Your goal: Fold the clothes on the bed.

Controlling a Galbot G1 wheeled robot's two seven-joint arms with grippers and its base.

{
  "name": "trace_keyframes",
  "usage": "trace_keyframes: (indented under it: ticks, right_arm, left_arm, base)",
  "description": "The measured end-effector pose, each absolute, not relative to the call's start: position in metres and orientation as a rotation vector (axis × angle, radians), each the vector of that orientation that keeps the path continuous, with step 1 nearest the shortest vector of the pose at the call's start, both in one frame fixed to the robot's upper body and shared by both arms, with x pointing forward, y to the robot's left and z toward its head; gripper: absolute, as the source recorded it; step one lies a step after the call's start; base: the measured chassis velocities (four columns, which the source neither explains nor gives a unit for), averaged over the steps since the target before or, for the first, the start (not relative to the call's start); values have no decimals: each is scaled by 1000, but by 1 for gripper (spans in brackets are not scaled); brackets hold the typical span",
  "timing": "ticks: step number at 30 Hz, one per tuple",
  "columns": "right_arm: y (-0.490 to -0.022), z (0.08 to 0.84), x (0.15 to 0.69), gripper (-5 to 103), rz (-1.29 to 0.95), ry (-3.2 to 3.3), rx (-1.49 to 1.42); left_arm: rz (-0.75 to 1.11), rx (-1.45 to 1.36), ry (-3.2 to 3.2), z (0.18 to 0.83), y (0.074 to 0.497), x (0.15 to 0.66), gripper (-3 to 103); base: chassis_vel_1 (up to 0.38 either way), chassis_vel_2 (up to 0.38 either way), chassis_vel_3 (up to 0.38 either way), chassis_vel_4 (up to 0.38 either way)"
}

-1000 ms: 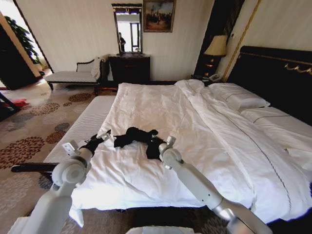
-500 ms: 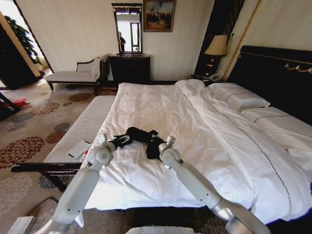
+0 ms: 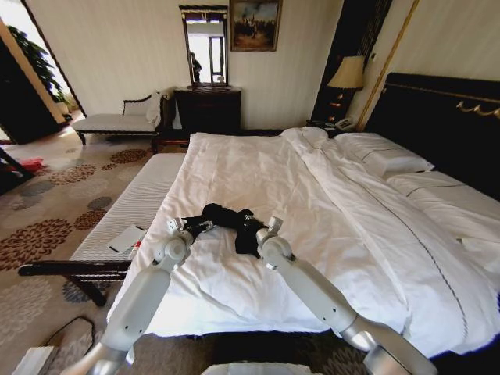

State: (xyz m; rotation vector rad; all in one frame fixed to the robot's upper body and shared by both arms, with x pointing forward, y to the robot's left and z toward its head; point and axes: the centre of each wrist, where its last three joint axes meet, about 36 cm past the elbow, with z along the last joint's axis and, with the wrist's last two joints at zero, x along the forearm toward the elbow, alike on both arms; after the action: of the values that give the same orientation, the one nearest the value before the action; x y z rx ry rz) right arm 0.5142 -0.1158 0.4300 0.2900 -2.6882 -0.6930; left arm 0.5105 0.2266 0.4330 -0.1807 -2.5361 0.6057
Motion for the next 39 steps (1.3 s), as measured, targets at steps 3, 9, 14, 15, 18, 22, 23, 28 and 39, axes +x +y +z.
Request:
trace_keyframes:
  ticks: [3,9,14,15,18,22,23,28,39]
  right_arm:
    - [-122,430,514,0,-682,-2694,280]
    - [-133,427,514,0,-670,-2697,255]
    - [-134,427,515,0,-668,-2699,255]
    - [-134,428,516,0,-670,-2699,256]
    - [-133,429,516,0,-673,-2700,259]
    - [-131,430,516,0,-681,-2701,261]
    - [-136,435,516,0,-691,-2726,253]
    - [-158,449,512,0,-656,-2797,260]
    - [-213,523,497,0,-572,-3109,444]
  left_arm:
    - [623,-198,-2539,437,221,511,50]
    - [645,-214,-2547,443,217,517,28]
    - [646,-216,-2553,445,217,516,12]
    - [644,-216,-2555,446,218,515,7]
    - [628,-212,-2565,448,225,506,0]
    - [627,-203,-2589,455,235,497,0]
    - [630,-185,-2650,475,253,483,0]
    - [602,-163,-2763,509,281,470,0]
    - [493,-163,-3038,601,330,436,0]
  base:
    - [0,0,0,0]
    - [0,0,0,0]
    - [0,0,0,0]
    - [0,0,0,0]
    - [0,0,0,0]
    - [0,0,0,0]
    - [0,0,0,0]
    - [0,0,0,0]
    - [0,0,0,0]
